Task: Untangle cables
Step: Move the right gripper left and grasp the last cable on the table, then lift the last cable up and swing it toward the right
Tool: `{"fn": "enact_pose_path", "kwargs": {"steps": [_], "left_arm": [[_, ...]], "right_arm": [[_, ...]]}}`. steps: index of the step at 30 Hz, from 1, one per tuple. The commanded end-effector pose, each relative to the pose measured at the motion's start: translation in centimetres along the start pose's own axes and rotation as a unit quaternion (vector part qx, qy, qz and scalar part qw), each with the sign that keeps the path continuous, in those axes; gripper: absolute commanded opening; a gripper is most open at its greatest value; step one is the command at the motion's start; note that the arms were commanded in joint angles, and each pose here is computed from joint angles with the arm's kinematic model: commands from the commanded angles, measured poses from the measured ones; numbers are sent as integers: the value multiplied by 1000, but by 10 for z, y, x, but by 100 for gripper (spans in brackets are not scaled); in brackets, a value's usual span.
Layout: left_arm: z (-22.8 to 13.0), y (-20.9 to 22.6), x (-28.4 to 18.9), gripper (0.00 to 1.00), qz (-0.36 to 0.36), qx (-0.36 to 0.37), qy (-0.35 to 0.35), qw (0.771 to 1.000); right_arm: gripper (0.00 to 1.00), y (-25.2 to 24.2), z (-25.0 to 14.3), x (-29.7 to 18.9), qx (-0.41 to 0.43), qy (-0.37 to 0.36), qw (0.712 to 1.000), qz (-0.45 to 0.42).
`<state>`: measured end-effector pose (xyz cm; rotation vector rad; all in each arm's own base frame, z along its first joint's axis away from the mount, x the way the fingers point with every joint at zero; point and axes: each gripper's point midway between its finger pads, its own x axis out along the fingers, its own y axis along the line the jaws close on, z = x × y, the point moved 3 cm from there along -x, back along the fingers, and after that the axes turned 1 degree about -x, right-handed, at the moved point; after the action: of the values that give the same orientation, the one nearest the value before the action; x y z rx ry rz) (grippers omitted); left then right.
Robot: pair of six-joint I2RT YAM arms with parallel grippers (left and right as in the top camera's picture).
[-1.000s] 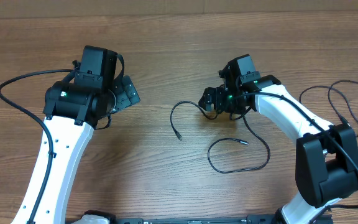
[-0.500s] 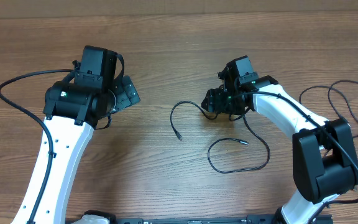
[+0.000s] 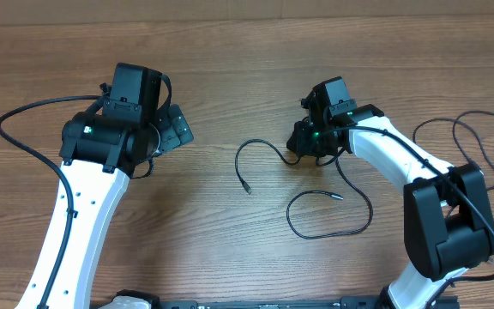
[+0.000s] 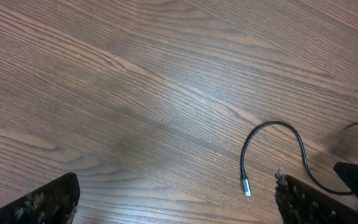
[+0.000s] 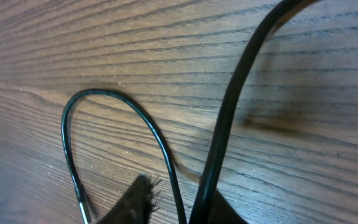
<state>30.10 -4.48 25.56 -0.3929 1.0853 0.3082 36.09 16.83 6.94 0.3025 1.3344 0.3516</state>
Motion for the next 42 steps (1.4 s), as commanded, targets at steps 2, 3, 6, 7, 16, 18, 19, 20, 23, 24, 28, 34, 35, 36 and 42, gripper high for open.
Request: {"fn": "enact_pose_path", "kwargs": {"steps": [2,3,6,7,16,18,19,20,23,24,28,34,35,36,42], "left_arm": [[6,0,-1,100,4,-7,-8,1000],[6,0,-1,99,4,-7,-8,1000],[6,0,-1,100,4,-7,-8,1000],[6,0,-1,100,4,-7,-8,1000],[6,0,-1,100,4,-7,-8,1000],[5,0,-1,100,4,-7,-8,1000],[6,0,-1,100,4,-7,-8,1000],[6,0,-1,100,4,-7,-8,1000],[6,0,-1,100,4,-7,-8,1000],[6,0,-1,100,4,-7,-8,1000],[6,0,-1,100,4,-7,-8,1000],[6,0,-1,100,4,-7,-8,1000],[6,0,-1,100,4,-7,-8,1000],[5,0,-1,99,4,-7,-8,1000],[6,0,-1,100,4,-7,-8,1000]], "right_arm": [[14,-1,-3,3,-1,3,1000,-4],[12,-1,-3,3,0,3,1000,-4],[4,-2,-4,3,0,6,1000,-5],[4,-2,-4,3,1,7,1000,-5],[4,-2,-5,0,5,14,1000,-8],[4,0,-3,-5,8,18,1000,-10],[4,1,0,-10,10,20,1000,-11],[4,2,2,-13,12,21,1000,-12],[4,9,19,-40,10,18,1000,-14],[4,12,26,-50,2,14,1000,-14],[4,27,53,-92,-24,-14,1000,-13],[4,45,99,-173,-35,-112,992,-36],[4,49,108,-189,-39,-134,990,-36],[4,53,114,-201,-42,-153,987,-33],[4,60,153,-290,-50,-298,952,-55]]}}
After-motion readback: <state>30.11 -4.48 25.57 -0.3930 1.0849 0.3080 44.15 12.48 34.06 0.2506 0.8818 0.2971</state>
